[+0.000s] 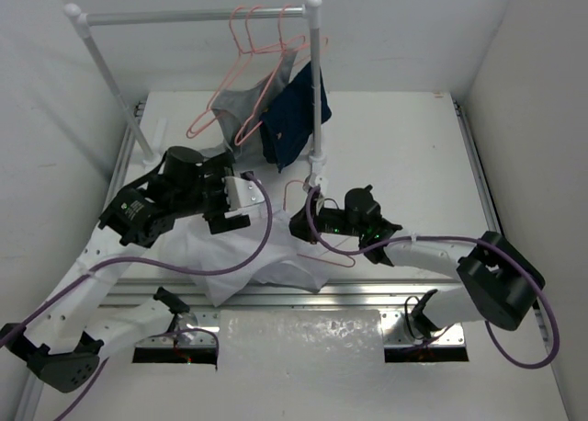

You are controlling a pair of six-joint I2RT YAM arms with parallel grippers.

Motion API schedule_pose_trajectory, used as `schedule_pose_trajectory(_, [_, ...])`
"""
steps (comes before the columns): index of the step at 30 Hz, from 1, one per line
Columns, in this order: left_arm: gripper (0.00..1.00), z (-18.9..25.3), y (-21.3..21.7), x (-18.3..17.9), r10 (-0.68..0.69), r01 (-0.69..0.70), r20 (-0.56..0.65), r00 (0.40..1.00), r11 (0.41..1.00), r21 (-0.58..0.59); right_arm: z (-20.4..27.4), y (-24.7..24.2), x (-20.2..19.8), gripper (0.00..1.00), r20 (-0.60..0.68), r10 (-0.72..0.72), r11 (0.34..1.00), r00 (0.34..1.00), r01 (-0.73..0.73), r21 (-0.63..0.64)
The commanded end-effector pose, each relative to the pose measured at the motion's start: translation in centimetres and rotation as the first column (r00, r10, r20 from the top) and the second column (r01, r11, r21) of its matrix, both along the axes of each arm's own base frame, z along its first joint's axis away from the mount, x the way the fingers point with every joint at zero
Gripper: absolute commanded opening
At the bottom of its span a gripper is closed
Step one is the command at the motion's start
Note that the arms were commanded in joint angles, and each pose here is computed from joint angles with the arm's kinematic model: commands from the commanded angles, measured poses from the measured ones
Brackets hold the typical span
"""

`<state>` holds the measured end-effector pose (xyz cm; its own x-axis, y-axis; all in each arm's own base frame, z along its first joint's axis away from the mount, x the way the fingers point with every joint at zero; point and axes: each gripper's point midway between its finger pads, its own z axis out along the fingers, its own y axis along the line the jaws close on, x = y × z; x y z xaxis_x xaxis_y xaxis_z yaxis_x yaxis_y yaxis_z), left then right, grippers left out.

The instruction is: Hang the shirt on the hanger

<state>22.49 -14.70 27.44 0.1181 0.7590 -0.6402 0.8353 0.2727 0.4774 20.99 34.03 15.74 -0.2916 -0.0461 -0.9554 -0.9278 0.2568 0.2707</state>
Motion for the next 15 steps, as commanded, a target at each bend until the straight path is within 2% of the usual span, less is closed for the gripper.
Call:
schedule_pose_trajectory(1, [1.00,-1.2,0.2,1.4,0.065,-0.064,-0.020,0.998,0.997,0.032,2.6,0.6,-1.1,0.00,0.119,0.061,0.995,0.991,-0.070,0.074])
schedule_pose_trajectory(4, [1.00,-4.6,-0.2,0.7,0.009,-0.004,-0.087,0.996,0.998,0.062,2.4,0.7,-1.2,0.00,0.132,0.065,0.996,0.989,-0.073,0.059])
schedule_pose_trajectory(8, [1.00,-6.9,-1.9,0.2,-0.078,0.083,-0.161,0.984,0.996,0.026,2.8,0.6,-1.6,0.00,0.158,0.070,0.995,0.985,-0.080,0.060])
schedule_pose_trajectory(12, [0.97,-9.9,-2.2,0.1,-0.091,0.102,-0.208,0.974,0.994,0.041,3.1,0.3,-2.0,0.00,0.189,0.073,0.995,0.979,-0.084,0.051])
schedule_pose_trajectory(13, [0.89,-10.1,-2.4,0.5,-0.091,0.099,-0.195,0.977,0.994,0.035,3.0,0.2,-2.0,0.00,0.198,0.072,0.995,0.978,-0.083,0.049])
schedule_pose_trajectory(14, [0.62,-10.4,-2.5,0.5,-0.084,0.092,-0.201,0.976,0.995,0.030,3.5,0.1,-2.2,0.00,0.208,0.073,0.995,0.975,-0.087,0.057])
schedule_pose_trajectory(15, [0.48,-10.4,-2.6,0.8,-0.079,0.085,-0.198,0.977,0.996,0.022,3.4,0.1,-2.3,0.00,0.208,0.075,0.995,0.975,-0.088,0.054])
